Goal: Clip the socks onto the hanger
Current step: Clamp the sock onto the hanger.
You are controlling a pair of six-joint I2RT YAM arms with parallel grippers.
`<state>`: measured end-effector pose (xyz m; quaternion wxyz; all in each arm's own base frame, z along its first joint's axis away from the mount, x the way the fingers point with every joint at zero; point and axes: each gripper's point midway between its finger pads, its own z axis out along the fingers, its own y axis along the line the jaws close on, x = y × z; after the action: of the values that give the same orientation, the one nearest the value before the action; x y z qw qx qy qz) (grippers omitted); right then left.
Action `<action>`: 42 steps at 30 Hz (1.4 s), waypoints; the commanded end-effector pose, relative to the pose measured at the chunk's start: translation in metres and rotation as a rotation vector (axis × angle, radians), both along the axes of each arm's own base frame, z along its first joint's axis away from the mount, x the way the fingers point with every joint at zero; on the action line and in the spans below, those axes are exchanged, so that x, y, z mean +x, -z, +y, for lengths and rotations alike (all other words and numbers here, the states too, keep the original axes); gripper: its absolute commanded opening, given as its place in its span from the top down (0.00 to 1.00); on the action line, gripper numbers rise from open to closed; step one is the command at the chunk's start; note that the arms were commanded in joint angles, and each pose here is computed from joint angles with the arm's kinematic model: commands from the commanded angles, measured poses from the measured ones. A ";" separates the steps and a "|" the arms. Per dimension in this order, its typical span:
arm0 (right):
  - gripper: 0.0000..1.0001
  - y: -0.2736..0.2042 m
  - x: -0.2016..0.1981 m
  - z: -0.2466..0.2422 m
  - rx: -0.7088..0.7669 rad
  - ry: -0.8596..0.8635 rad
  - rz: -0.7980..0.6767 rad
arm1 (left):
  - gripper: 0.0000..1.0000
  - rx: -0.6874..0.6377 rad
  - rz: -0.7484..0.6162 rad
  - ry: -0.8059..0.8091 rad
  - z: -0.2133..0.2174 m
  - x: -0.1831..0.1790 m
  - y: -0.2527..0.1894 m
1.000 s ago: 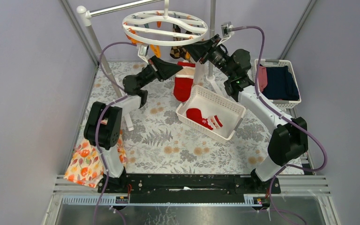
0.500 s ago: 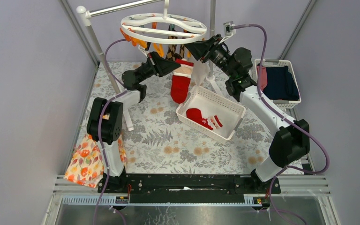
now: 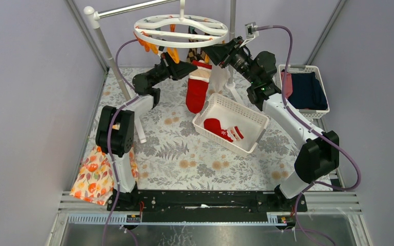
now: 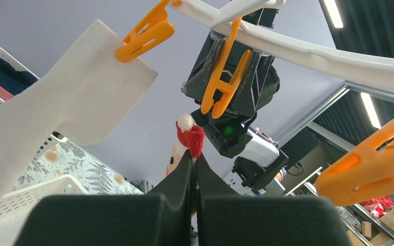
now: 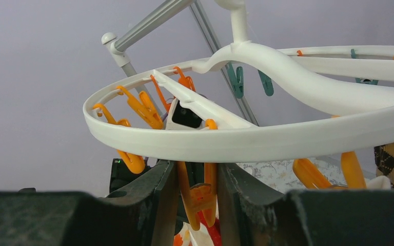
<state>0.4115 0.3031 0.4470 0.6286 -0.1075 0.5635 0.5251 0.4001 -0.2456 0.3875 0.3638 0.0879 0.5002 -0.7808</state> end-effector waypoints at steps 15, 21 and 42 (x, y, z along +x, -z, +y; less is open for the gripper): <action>1.00 -0.041 -0.017 -0.003 0.040 -0.014 -0.083 | 1.00 -0.024 -0.129 0.053 -0.008 -0.020 -0.021; 1.00 -0.039 -0.017 -0.002 0.037 -0.020 -0.078 | 1.00 -0.037 -0.126 0.050 -0.008 -0.017 -0.023; 1.00 -0.037 -0.018 0.000 0.030 -0.035 -0.077 | 1.00 -0.088 -0.114 0.030 -0.003 -0.009 -0.035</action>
<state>0.4100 0.3038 0.4494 0.6274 -0.1112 0.5626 0.5267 0.3985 -0.2529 0.4076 0.3550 0.0949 0.4818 -0.7955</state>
